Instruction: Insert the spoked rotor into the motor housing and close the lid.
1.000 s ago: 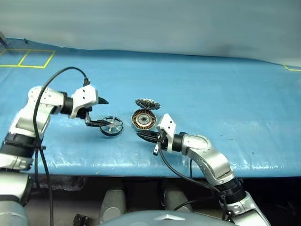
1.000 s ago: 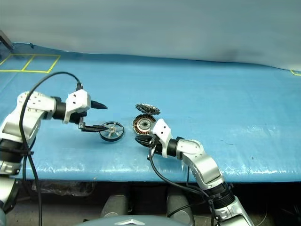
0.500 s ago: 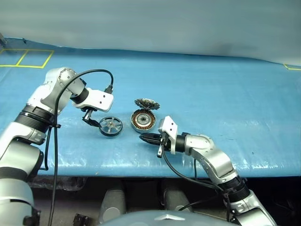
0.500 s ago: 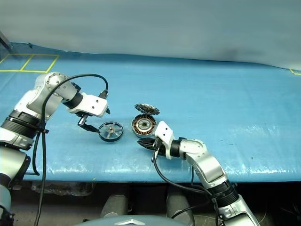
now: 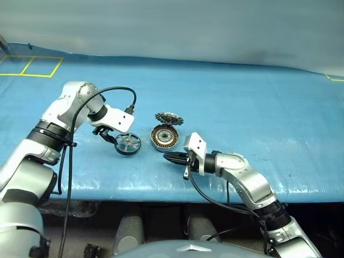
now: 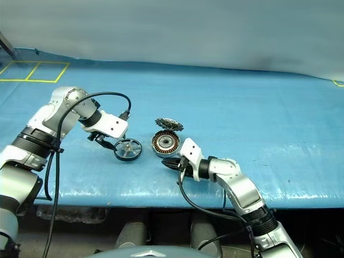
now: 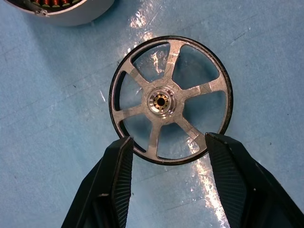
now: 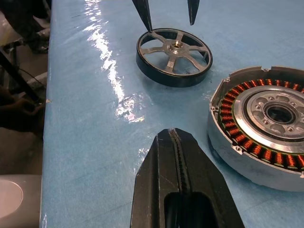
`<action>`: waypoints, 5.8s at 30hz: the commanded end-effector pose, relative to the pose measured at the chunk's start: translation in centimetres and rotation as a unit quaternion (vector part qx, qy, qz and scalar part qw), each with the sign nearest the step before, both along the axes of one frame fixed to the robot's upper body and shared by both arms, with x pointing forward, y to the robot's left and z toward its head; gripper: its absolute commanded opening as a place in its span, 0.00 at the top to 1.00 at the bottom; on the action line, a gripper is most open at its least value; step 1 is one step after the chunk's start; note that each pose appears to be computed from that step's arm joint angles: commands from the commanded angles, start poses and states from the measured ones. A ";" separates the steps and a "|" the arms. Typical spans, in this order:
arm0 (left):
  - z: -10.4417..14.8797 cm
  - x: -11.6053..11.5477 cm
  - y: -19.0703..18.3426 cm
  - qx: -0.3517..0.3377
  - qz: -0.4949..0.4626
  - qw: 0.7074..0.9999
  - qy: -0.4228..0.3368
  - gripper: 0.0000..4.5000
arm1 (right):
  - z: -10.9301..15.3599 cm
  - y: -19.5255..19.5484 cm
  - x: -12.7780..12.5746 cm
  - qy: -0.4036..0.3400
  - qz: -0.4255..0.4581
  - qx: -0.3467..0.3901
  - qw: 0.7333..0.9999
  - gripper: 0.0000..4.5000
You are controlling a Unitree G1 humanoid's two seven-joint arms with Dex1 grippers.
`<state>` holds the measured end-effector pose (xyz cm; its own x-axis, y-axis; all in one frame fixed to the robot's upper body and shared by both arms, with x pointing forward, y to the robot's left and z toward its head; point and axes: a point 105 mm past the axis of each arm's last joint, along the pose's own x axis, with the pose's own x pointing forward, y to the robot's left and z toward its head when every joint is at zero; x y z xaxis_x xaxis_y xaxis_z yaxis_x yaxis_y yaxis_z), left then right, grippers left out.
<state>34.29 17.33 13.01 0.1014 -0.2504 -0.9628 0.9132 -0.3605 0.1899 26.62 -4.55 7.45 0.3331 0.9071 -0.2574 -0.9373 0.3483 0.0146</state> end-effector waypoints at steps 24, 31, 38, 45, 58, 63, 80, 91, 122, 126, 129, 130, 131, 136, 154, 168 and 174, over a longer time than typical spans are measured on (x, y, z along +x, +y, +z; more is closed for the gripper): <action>-3.1 -0.6 0.3 0.023 -0.004 1.000 0.021 0.62 | 1.5 -0.3 -0.1 -0.017 -0.007 0.009 1.000 1.00; -3.6 -1.0 0.5 0.026 -0.003 0.999 0.034 0.85 | 1.6 -0.4 0.0 -0.018 -0.012 0.010 1.000 1.00; -3.1 -0.2 0.7 0.014 0.009 1.000 0.007 0.94 | 1.6 -0.3 0.0 -0.020 -0.013 0.011 1.000 1.00; -2.7 0.0 0.6 0.001 0.007 1.000 -0.002 0.94 | 1.6 -0.3 0.1 -0.022 -0.014 0.010 1.000 1.00; -3.0 -0.6 0.8 0.004 0.009 1.000 0.014 1.00 | 1.5 -0.3 0.2 -0.023 -0.016 0.007 1.000 1.00; -3.2 -1.1 1.2 0.024 0.005 0.999 0.038 1.00 | 1.6 -0.3 0.3 -0.025 -0.016 0.007 1.000 1.00; -0.8 0.4 0.6 -0.026 0.009 0.999 -0.045 1.00 | 1.5 -0.4 0.3 -0.027 -0.019 0.004 0.999 1.00; -0.3 -0.6 1.6 -0.167 0.061 0.981 -0.073 1.00 | 2.2 -1.5 1.5 -0.047 -0.062 0.015 0.997 1.00; 2.8 -0.3 -1.4 -0.330 0.015 0.929 -0.167 1.00 | 1.4 -3.8 2.5 -0.062 -0.125 0.016 0.990 1.00; 1.8 -0.1 -1.9 -0.341 0.017 0.924 -0.173 1.00 | 1.5 -4.4 2.7 -0.063 -0.137 0.011 0.988 1.00; 1.5 0.1 -2.1 -0.349 0.020 0.920 -0.178 1.00 | 1.4 -4.6 2.7 -0.064 -0.141 0.009 0.988 1.00; 1.4 0.2 -2.2 -0.351 0.020 0.919 -0.178 1.00 | 1.4 -4.6 2.7 -0.064 -0.142 0.008 0.988 1.00; 1.3 0.2 -2.3 -0.355 0.022 0.918 -0.177 1.00 | 1.4 -4.6 2.7 -0.063 -0.143 0.008 0.988 1.00; 1.2 0.5 -2.8 -0.363 0.018 0.914 -0.179 1.00 | 1.2 -4.8 2.7 -0.060 -0.148 0.007 0.987 1.00; 1.2 1.8 -5.1 -0.396 -0.003 0.894 -0.208 1.00 | 0.9 -5.1 2.7 -0.046 -0.168 0.062 0.983 1.00; 1.0 1.8 -6.1 -0.400 -0.020 0.894 -0.201 1.00 | -0.5 -4.6 1.9 -0.025 -0.158 0.120 0.980 1.00; 0.8 1.6 -6.4 -0.385 -0.037 0.902 -0.190 1.00 | -0.9 -4.6 1.8 -0.023 -0.162 0.115 0.980 1.00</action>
